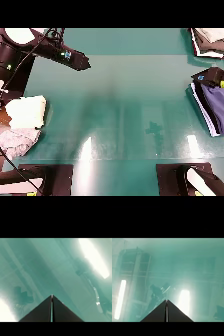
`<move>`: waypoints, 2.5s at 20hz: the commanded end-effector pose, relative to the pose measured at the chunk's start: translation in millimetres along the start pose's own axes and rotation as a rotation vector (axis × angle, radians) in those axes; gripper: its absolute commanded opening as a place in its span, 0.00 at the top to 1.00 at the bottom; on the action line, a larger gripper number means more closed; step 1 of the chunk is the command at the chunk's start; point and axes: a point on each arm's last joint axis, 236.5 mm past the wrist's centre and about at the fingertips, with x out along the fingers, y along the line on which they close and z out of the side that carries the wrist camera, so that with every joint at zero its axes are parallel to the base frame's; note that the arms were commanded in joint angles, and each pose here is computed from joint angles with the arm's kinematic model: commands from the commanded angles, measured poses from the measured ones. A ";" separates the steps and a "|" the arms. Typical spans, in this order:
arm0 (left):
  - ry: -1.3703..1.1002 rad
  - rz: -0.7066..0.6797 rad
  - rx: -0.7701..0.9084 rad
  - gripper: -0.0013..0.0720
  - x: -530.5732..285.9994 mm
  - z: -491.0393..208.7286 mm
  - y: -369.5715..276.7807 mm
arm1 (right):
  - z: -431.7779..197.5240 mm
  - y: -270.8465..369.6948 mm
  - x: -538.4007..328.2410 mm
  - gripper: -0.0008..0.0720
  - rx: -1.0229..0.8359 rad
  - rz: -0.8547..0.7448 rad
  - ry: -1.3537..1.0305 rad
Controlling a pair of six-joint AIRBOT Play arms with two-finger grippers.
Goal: Fold the shirts.
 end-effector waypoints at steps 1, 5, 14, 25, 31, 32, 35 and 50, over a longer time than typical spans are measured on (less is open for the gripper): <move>0.115 0.095 -0.048 0.95 -17.5 -28.9 25.0 | -2.0 0.9 0.1 0.96 0.000 0.003 0.007; 0.260 0.385 -0.056 0.95 -98.2 -87.5 77.7 | -4.2 1.6 0.1 0.96 0.000 0.006 0.017; 0.513 0.708 -0.399 0.07 -114.0 -297.2 176.9 | -10.8 3.6 -0.1 0.96 -0.001 0.014 0.045; 0.335 0.763 -0.471 0.07 -57.6 -324.6 249.2 | -17.8 8.7 0.7 0.95 -0.006 0.029 0.074; 0.339 0.757 -0.493 0.95 -69.9 -303.4 248.6 | -18.9 8.9 0.6 0.96 -0.006 0.030 0.079; 0.336 0.760 -0.491 0.95 -81.0 -288.9 247.8 | -18.9 8.9 0.6 0.96 -0.006 0.030 0.079; 0.237 0.636 -0.341 0.95 -115.0 -202.4 214.5 | -18.0 8.8 0.6 0.96 -0.006 0.029 0.076; -0.030 -0.133 0.383 0.95 -28.6 -7.9 -95.9 | 7.5 7.8 0.2 0.96 -0.002 0.021 -0.031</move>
